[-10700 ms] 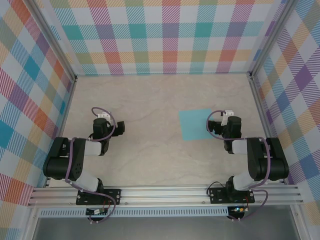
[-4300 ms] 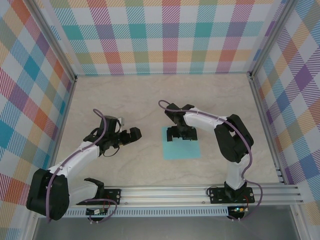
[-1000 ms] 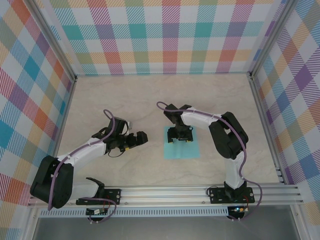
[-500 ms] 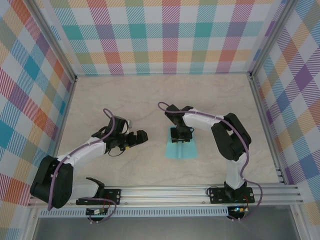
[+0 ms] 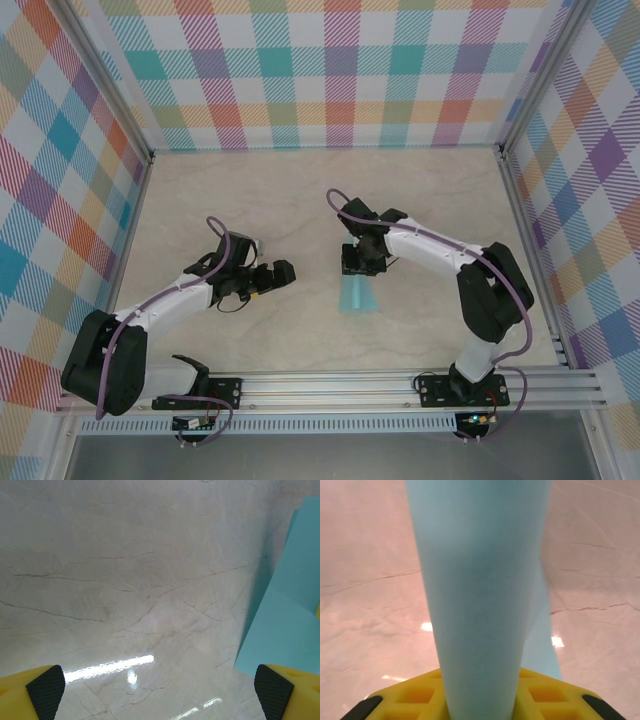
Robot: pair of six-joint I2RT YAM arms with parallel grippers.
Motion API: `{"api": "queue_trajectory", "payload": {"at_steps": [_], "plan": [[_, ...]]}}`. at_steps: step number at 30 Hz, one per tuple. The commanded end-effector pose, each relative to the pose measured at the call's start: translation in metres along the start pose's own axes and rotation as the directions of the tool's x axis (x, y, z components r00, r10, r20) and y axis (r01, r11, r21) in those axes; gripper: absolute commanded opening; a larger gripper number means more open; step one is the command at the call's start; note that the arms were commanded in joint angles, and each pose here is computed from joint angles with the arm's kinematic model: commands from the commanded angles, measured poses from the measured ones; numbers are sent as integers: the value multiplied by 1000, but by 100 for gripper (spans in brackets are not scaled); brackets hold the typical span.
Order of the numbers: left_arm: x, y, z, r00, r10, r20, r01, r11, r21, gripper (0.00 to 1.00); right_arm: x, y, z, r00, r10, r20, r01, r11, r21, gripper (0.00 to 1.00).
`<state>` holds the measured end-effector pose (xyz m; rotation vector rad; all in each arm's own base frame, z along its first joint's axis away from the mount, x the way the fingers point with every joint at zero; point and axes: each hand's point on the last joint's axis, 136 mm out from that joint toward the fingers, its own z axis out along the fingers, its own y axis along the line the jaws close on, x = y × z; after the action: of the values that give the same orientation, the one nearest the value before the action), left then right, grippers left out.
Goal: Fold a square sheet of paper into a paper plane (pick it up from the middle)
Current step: Fold the square sheet of paper in half at the center of the table.
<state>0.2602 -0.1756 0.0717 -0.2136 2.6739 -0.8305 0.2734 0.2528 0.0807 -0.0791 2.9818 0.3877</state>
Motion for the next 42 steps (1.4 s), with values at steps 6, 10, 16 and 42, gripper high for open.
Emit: {"api": "queue_trajectory", "payload": {"at_steps": [6, 10, 16, 42], "plan": [[-5, -10, -3, 1000, 14, 8, -14, 1000, 1, 100, 0, 58, -42, 1000, 10, -4, -10, 927, -375, 30], [-5, -10, -4, 1000, 14, 10, -14, 1000, 1, 100, -3, 62, -50, 999, 39, -11, -39, 879, -475, 31], [-5, -10, -5, 1000, 5, 13, -5, 1000, 6, 100, -1, 40, -30, 990, 118, -79, -142, 830, -539, 32], [-4, -15, -2, 1000, 12, 1, -12, 999, 30, 100, 14, -6, 22, 963, 196, -183, -259, 855, -449, 38]]}}
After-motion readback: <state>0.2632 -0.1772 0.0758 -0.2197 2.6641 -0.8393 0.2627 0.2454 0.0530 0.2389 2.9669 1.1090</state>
